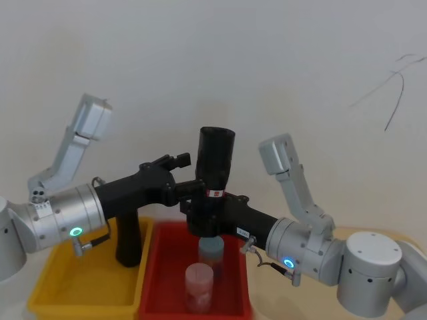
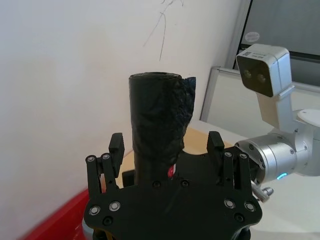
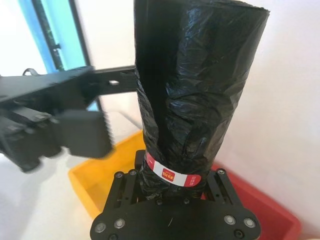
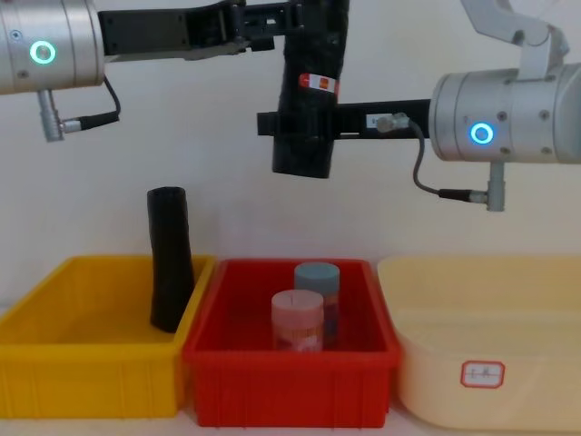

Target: Pick up the garbage bag with the one hand and transfer it to the other hand.

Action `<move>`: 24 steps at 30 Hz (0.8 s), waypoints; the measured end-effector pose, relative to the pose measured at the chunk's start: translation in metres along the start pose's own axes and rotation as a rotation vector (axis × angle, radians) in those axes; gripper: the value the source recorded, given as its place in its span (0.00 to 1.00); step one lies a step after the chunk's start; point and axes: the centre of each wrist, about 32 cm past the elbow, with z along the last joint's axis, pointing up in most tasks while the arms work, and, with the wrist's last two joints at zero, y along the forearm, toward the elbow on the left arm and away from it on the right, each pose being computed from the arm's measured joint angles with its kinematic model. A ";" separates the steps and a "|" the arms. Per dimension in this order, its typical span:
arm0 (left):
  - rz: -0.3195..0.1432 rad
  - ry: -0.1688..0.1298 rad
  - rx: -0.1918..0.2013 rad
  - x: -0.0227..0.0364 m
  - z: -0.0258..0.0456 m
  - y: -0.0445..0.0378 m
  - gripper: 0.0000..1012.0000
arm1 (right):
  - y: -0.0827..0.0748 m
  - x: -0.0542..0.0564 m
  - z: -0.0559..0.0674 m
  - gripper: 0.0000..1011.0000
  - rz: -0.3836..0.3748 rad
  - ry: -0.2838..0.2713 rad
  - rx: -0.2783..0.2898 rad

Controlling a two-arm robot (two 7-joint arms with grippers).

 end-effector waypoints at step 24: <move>0.222 -0.018 -0.042 -0.0042 0.0036 0.0325 0.99 | -0.060 -0.003 -0.014 0.52 -0.248 -0.054 -0.075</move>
